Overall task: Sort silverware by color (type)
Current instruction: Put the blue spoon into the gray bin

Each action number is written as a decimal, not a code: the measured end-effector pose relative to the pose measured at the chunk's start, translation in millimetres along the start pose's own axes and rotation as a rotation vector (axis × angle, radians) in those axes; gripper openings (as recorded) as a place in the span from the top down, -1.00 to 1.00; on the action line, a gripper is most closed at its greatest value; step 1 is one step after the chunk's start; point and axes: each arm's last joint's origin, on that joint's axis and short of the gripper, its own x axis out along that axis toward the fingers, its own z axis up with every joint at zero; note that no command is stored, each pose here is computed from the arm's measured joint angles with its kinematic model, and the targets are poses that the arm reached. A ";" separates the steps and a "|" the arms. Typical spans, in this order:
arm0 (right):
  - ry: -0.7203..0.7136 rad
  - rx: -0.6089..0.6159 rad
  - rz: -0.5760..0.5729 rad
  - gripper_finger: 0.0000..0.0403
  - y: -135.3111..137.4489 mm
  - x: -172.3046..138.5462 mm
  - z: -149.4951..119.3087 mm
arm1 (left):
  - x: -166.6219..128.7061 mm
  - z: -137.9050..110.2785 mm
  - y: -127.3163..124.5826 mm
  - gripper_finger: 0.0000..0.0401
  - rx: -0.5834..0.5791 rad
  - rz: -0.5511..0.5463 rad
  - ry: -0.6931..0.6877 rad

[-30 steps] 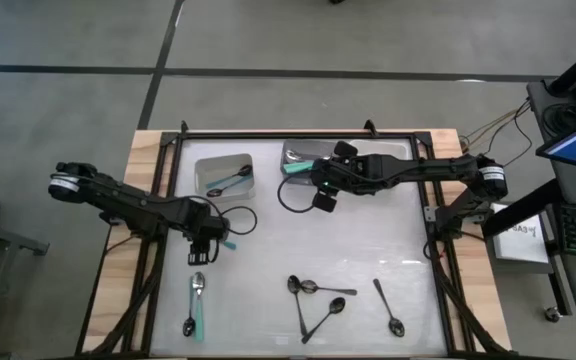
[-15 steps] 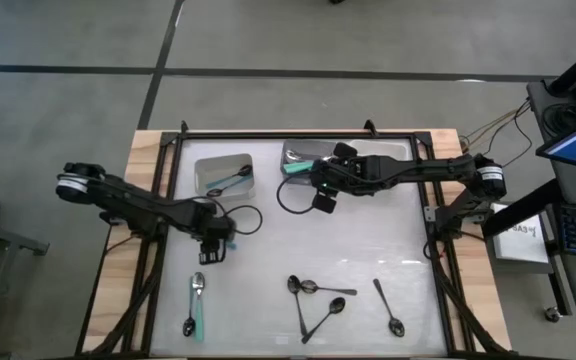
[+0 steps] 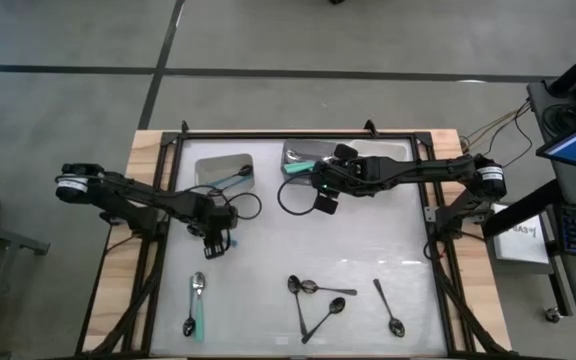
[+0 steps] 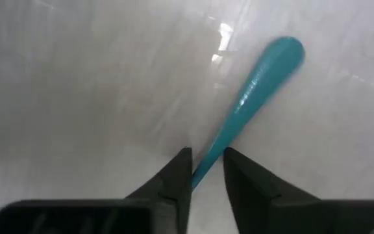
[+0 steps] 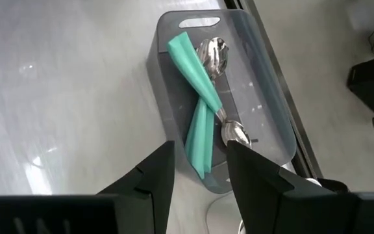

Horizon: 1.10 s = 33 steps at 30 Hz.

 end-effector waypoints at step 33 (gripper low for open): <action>0.003 -0.021 0.000 0.34 0.2 0.5 -0.7 | -91.6 70.4 23.5 1.00 0.228 0.345 -0.323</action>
